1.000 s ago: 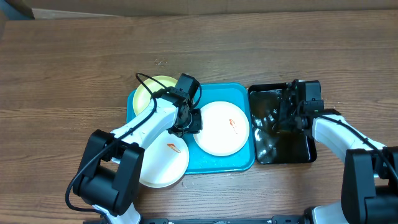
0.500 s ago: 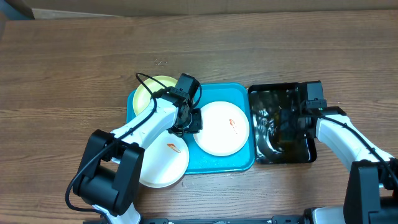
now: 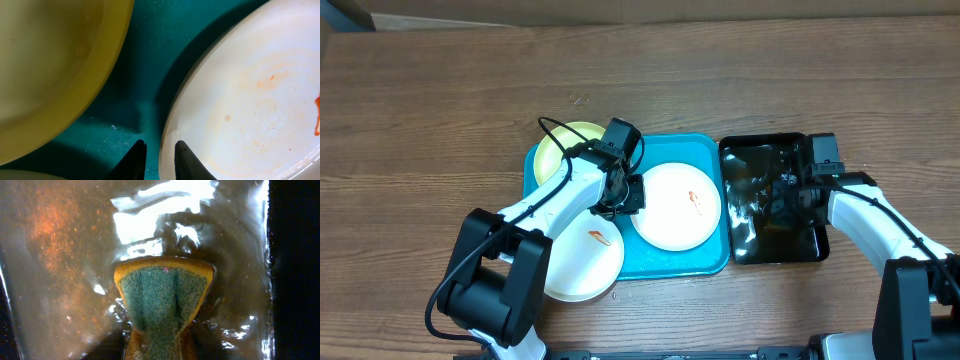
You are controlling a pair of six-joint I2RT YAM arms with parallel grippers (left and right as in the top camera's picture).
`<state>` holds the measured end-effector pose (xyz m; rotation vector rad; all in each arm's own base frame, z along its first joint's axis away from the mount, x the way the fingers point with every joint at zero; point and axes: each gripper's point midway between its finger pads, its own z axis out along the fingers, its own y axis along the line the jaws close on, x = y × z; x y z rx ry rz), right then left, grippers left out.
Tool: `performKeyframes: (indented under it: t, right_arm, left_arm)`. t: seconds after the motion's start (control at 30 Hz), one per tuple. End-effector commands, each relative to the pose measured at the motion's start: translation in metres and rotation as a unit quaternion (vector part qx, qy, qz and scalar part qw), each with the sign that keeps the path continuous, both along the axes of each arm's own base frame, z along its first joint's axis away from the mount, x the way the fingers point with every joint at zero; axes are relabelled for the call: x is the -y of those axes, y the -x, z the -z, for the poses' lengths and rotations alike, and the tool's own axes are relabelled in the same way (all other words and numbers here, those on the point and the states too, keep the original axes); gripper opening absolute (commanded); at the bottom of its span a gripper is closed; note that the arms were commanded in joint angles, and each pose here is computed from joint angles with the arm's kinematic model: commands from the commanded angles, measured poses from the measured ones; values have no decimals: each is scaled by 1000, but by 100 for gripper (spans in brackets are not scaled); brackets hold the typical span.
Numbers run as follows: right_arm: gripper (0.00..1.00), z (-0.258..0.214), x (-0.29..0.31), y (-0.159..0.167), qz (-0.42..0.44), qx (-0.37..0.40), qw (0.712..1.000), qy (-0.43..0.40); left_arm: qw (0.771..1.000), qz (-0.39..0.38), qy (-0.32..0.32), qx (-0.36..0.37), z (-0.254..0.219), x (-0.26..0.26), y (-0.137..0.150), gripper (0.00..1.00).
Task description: Clean dirty plates on tray and stack at the side
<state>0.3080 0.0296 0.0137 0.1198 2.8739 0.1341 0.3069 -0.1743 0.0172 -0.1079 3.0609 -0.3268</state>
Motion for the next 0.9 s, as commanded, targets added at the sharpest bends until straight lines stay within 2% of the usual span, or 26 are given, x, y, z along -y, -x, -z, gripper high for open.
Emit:
performKeyframes:
  t: [0.0, 0.07, 0.13, 0.17, 0.2, 0.23, 0.27, 0.3, 0.33, 0.37, 0.43, 0.47, 0.5, 0.57, 0.6, 0.63, 0.67, 0.7, 0.73, 0.77, 0.83, 0.87]
  right_arm:
    - [68, -5, 0, 1, -1, 5, 1000, -1]
    - [68, -3, 0, 7, 1, -6, 1000, -1]
    - [60, -2, -2, 14, 0, -21, 1000, -7]
    - [52, -1, -3, 17, -2, -29, 1000, -12]
    - [35, -1, -5, 19, -3, -33, 999, -17]
    - [9, -1, -7, 21, -4, -37, 999, -22]
    - [6, -1, -8, 22, -5, -39, 999, -25]
    - [8, -1, -8, 23, -5, -40, 999, -25]
    - [34, -1, -8, 23, -5, -41, 999, -24]
    - [55, -1, -8, 23, -5, -40, 999, -24]
    - [61, -1, -8, 23, -5, -41, 999, -24]
    - [57, 0, -8, 24, -5, -43, 999, -24]
    - [49, 0, -7, 27, -4, -49, 998, -24]
    - [43, 1, -7, 34, 6, -64, 998, -25]
    - [37, 2, -7, 38, 22, -73, 997, -28]
    - [26, 2, -7, 40, 33, -79, 996, -30]
    - [10, 2, -7, 41, 38, -83, 995, -30]
    - [6, 2, -6, 43, 38, -85, 995, -30]
    - [10, 2, -6, 43, 38, -85, 995, -30]
    - [54, 2, -7, 40, 37, -80, 996, -30]
    - [68, -4, -7, 29, 27, -61, 997, -29]
    - [68, -7, -7, 24, 25, -53, 998, -29]
  left_arm:
    - [1000, 2, -5, -2, 4, -2, 1, 23]
    - [1000, 2, -5, -2, 4, -2, 1, 23]
    - [1000, 2, -5, -2, 4, -2, 1, 23]
    - [1000, 2, -5, -2, 4, -2, 1, 23]
    - [1000, 2, -5, -2, 4, -2, 1, 23]
    - [1000, 2, -5, -3, 4, -2, 1, 24]
    - [1000, 2, -5, -3, 4, -2, 1, 24]
    - [1000, 2, -5, -2, 4, -2, 1, 24]
    - [1000, 2, -5, -2, 4, -2, 1, 24]
    - [1000, 2, -5, -2, 4, -2, 1, 26]
    - [1000, 2, -5, -3, 4, -2, 1, 27]
    - [1000, 2, -5, -3, 4, -2, 1, 27]
    - [1000, 2, -5, -3, 4, -2, 1, 27]
    - [1000, 2, -5, -3, 4, -2, 2, 28]
    - [1000, 2, -5, -3, 4, -2, 2, 28]
    - [1000, 2, -5, -3, 4, -2, 2, 28]
    - [1000, 2, -5, -3, 4, -2, 1, 28]
    - [1000, 2, -5, -3, 4, -2, 1, 28]
    - [1000, 2, -5, -2, 4, -2, 1, 28]
    - [1000, 2, -5, -3, 4, -2, 1, 28]
    - [1000, 2, -5, -3, 4, -2, 1, 29]
    - [1000, 2, -5, -3, 4, -2, 1, 29]
